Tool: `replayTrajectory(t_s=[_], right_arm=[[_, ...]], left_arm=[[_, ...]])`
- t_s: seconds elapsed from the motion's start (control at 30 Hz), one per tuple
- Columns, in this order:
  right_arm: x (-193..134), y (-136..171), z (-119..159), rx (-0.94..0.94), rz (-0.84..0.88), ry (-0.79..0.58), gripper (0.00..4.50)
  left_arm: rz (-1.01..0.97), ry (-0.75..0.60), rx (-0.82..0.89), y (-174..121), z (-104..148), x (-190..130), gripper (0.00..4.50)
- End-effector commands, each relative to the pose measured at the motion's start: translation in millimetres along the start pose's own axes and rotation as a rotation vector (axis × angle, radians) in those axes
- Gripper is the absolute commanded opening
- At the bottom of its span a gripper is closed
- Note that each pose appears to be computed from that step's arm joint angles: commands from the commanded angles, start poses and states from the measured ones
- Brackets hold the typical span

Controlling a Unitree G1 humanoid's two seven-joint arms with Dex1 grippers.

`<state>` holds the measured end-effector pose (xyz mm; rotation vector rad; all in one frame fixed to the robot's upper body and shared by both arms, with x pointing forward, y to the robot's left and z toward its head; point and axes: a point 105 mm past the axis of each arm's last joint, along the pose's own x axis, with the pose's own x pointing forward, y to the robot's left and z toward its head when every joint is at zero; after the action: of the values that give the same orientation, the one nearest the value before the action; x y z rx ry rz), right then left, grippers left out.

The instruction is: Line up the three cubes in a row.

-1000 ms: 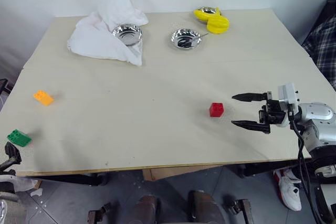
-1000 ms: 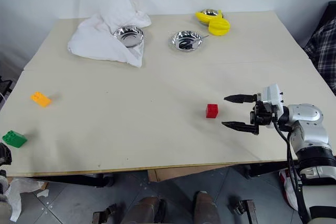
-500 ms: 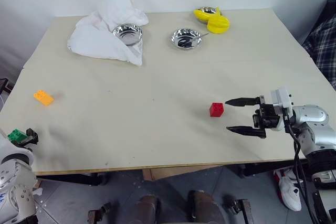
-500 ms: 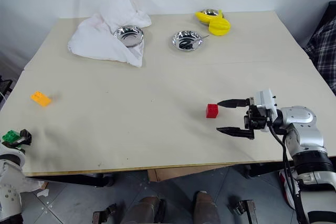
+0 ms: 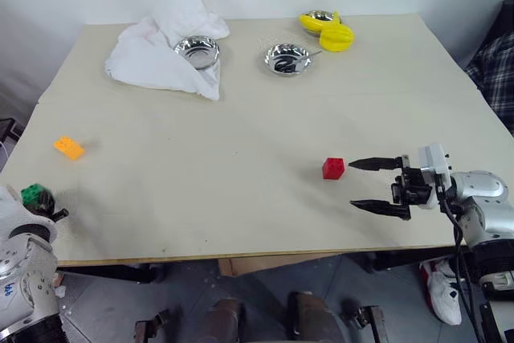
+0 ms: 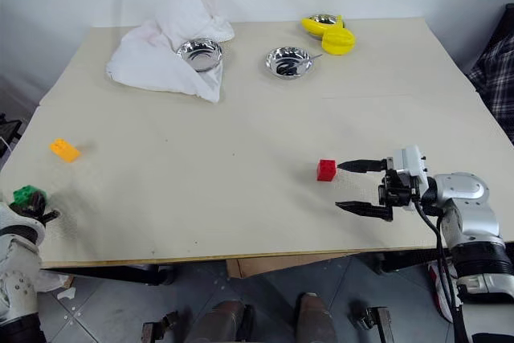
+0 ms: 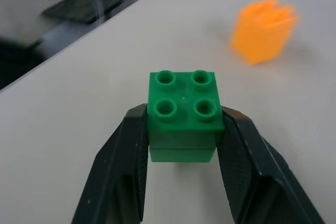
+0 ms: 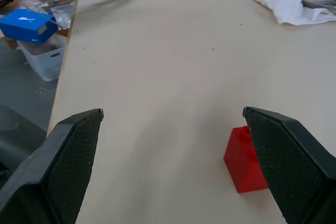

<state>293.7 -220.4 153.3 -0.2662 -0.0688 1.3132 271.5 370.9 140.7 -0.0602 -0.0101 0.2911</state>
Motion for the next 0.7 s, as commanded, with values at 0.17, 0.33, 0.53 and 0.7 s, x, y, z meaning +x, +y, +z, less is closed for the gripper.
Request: replayTrajectory(t_s=[0.17, 0.33, 0.53, 0.7], right_arm=[[-41.2, 11.0, 15.5, -0.096, -0.070, 0.051, 4.50], [-62.4, 19.3, 12.5, -0.091, -0.151, 0.067, 4.50], [-76.8, 32.7, 14.7, -0.103, -0.235, 0.002, 4.50], [-67.3, 43.2, 15.1, -0.077, -0.257, -0.054, 4.50]], left_arm=[[-1.157, -0.112, 0.292, -157.7, 47.4, -31.6, 1.48], [-1.490, -0.034, 0.485, -214.0, 20.3, -15.3, 1.48], [-1.645, -0.025, 0.574, -283.0, -2.0, 14.1, 1.48], [-1.688, 0.010, 0.562, -308.5, -14.6, 21.2, 1.48]])
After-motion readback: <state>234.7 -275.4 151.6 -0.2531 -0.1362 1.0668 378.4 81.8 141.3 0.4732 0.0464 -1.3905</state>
